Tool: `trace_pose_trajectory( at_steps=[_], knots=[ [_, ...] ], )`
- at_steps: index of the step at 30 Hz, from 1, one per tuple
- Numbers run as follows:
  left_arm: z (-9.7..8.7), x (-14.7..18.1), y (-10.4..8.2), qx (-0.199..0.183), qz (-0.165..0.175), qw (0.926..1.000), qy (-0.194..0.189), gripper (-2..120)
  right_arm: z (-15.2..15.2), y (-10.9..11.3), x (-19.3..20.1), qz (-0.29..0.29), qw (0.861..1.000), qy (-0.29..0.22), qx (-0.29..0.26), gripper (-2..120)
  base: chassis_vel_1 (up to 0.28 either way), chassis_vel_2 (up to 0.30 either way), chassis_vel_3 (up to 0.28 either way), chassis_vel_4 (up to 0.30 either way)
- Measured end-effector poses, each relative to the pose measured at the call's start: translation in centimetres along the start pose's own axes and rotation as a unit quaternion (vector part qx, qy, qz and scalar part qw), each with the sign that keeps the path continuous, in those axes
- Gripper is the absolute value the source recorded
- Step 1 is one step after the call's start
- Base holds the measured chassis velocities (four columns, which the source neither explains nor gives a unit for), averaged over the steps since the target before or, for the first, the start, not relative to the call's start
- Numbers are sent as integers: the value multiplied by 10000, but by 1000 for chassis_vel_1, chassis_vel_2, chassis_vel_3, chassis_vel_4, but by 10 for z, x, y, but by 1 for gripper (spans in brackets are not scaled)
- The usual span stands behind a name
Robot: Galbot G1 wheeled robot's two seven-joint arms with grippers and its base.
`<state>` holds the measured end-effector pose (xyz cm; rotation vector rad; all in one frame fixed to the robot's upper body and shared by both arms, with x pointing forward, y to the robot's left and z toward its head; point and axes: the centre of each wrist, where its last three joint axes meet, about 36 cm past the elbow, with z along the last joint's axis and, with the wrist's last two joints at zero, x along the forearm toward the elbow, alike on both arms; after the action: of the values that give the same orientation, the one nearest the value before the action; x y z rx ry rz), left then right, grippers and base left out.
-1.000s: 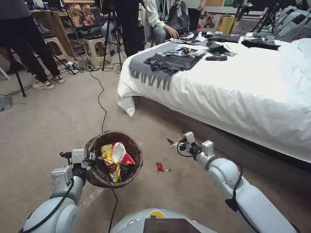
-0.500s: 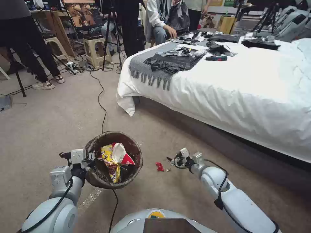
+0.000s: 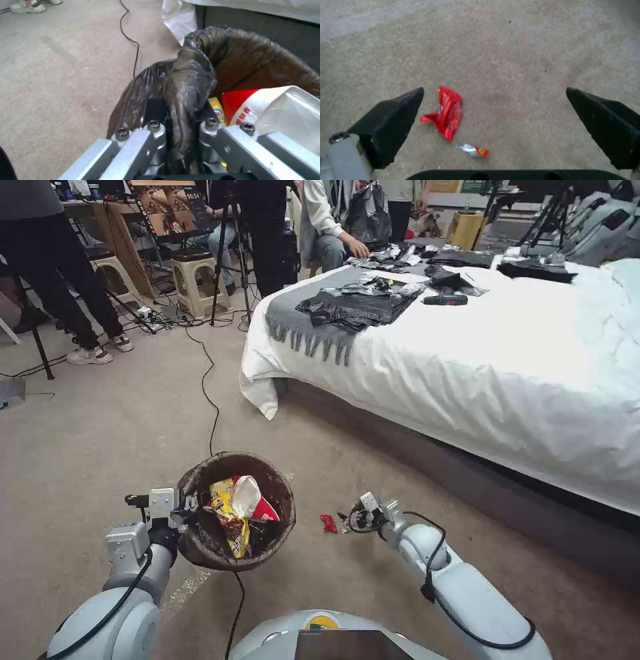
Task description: Pick up the trash bin, then pick up the garbage from the floor and place it into the trash bin.
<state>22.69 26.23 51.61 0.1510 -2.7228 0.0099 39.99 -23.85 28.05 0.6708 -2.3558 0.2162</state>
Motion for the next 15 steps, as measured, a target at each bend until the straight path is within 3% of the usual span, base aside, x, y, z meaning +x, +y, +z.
trace_pose_trajectory(
  at_steps=[15],
  knots=[
    [-1, -1, -1, -5, 21, 10000, -43, 7, 4, 16, -37, -70, 9998, 179, -25, 100, 0, 0, 0, 0]
  ],
)
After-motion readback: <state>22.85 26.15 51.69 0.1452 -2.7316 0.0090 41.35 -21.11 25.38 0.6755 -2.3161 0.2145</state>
